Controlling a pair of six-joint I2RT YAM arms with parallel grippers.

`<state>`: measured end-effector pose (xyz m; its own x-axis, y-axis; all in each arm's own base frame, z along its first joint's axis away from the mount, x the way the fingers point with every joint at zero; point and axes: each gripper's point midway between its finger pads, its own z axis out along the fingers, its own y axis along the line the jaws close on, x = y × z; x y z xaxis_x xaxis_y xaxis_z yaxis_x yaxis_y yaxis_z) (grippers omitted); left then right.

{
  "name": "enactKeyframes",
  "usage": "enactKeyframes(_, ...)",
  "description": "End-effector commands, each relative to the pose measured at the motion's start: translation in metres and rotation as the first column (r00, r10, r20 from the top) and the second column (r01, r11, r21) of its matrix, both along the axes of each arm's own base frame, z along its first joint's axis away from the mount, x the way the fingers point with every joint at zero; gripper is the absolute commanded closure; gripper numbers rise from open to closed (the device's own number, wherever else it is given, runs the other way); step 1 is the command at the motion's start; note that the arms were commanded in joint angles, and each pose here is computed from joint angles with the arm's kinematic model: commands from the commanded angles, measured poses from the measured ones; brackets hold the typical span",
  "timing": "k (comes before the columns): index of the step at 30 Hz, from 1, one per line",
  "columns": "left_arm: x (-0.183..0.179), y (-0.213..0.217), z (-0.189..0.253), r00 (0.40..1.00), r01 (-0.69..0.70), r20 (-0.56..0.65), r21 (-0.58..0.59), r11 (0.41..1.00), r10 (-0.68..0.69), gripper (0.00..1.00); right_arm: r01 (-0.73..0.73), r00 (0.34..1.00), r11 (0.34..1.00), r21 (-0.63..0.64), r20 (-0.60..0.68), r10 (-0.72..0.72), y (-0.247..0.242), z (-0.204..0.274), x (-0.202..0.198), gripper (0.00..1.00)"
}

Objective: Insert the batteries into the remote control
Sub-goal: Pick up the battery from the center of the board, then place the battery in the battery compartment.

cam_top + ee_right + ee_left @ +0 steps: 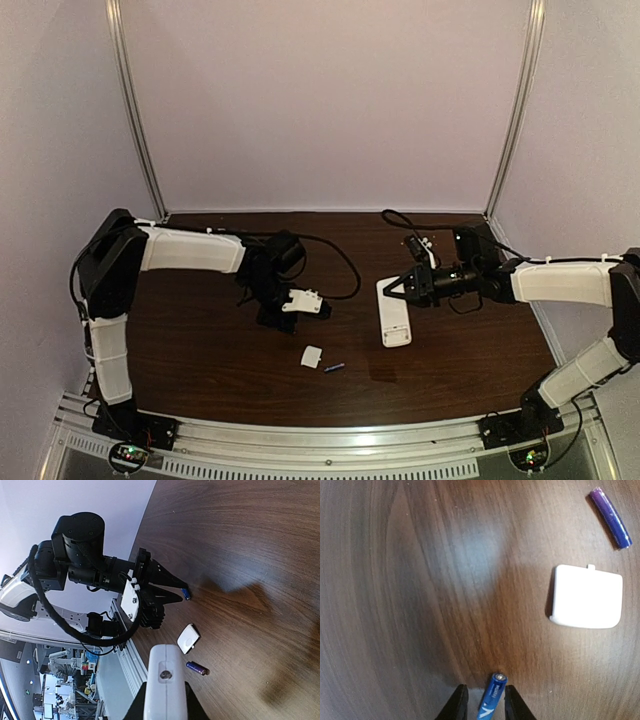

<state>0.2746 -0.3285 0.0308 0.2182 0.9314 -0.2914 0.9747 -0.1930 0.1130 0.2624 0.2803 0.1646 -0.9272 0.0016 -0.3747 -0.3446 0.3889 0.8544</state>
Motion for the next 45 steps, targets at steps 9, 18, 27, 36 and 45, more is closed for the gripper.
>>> enactKeyframes(9, -0.010, 0.008, -0.026, 0.999, 0.022, -0.025, 0.078, 0.997, -0.020, 0.84, 0.017, 0.998, 0.999, -0.050, -0.060, -0.020, -0.008, -0.021, 0.002, 1.00)
enactKeyframes(18, -0.020, -0.014, 0.030, 0.999, -0.049, -0.005, -0.116, 0.992, 0.049, 1.00, 0.071, 0.982, 0.995, -0.063, -0.171, -0.081, -0.007, -0.031, 0.002, 1.00)
enactKeyframes(27, -0.069, -0.079, 0.206, 0.994, -0.020, 0.063, -0.710, 0.704, 0.091, 1.00, 0.083, 0.955, 0.996, -0.038, -0.284, -0.090, 0.022, -0.027, -0.002, 1.00)
enactKeyframes(36, -0.109, -0.137, 0.221, 0.996, -0.073, -0.027, -0.808, 0.585, 0.087, 1.00, 0.120, 0.925, 0.993, -0.011, -0.362, -0.116, 0.039, -0.028, -0.002, 1.00)
enactKeyframes(45, -0.127, -0.170, 0.183, 0.999, -0.043, -0.013, -0.761, 0.648, 0.051, 1.00, 0.092, 0.914, 0.996, 0.019, -0.399, -0.077, 0.054, -0.026, -0.017, 1.00)
